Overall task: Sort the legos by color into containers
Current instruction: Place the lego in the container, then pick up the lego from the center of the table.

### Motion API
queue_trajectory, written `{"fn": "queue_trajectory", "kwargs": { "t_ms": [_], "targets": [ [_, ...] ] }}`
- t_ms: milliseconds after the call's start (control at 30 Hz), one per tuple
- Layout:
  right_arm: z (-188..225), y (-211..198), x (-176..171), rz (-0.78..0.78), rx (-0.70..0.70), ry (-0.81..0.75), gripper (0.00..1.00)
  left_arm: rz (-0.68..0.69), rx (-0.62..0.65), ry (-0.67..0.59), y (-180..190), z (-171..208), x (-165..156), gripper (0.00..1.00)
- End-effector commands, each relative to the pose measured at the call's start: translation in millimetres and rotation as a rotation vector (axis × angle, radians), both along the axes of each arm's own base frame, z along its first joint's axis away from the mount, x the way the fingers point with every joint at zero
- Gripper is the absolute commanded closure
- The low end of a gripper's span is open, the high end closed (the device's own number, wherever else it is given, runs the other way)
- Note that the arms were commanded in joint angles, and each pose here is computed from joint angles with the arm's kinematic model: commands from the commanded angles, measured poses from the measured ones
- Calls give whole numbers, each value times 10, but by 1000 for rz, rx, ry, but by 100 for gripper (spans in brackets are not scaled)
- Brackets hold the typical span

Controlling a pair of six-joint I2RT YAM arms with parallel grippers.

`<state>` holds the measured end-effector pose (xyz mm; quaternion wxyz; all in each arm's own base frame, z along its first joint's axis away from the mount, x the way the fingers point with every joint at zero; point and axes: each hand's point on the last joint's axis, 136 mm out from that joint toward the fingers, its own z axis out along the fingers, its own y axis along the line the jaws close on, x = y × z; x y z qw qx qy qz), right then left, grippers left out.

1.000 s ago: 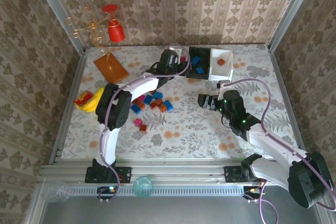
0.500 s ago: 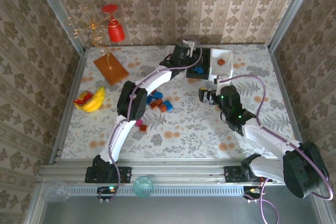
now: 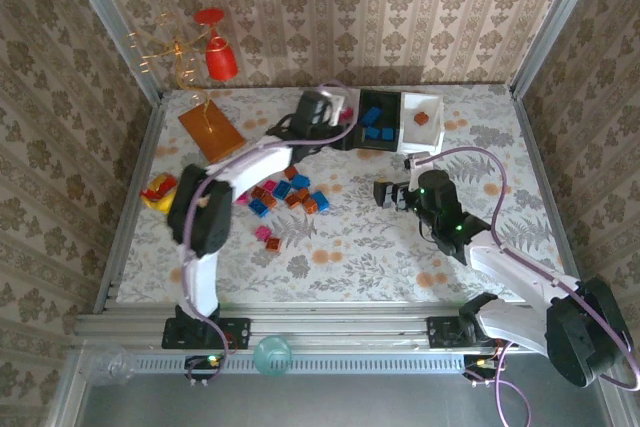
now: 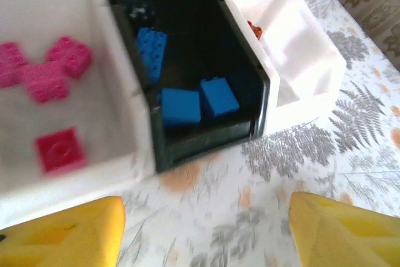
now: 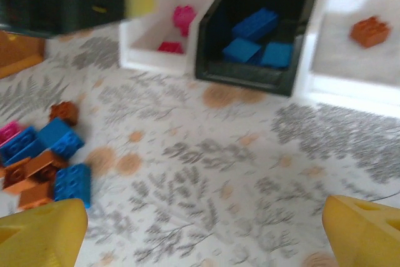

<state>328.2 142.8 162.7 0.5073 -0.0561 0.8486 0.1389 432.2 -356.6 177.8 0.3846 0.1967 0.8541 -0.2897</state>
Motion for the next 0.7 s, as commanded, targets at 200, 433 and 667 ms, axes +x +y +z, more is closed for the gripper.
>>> {"fn": "queue_trajectory", "kwargs": {
  "t_ms": [200, 433, 667],
  "targets": [
    [-169, 714, -359, 340, 183, 235, 2, 66, 52, 146, 997, -513, -932, 31],
    [-171, 585, -306, 280, 118, 230, 2, 32, 94, 259, 1077, -961, -1351, 38],
    [-273, 591, -270, 268, 112, 253, 2, -2, 111, 309, 920, -1182, -1309, 44]
  ]
}}
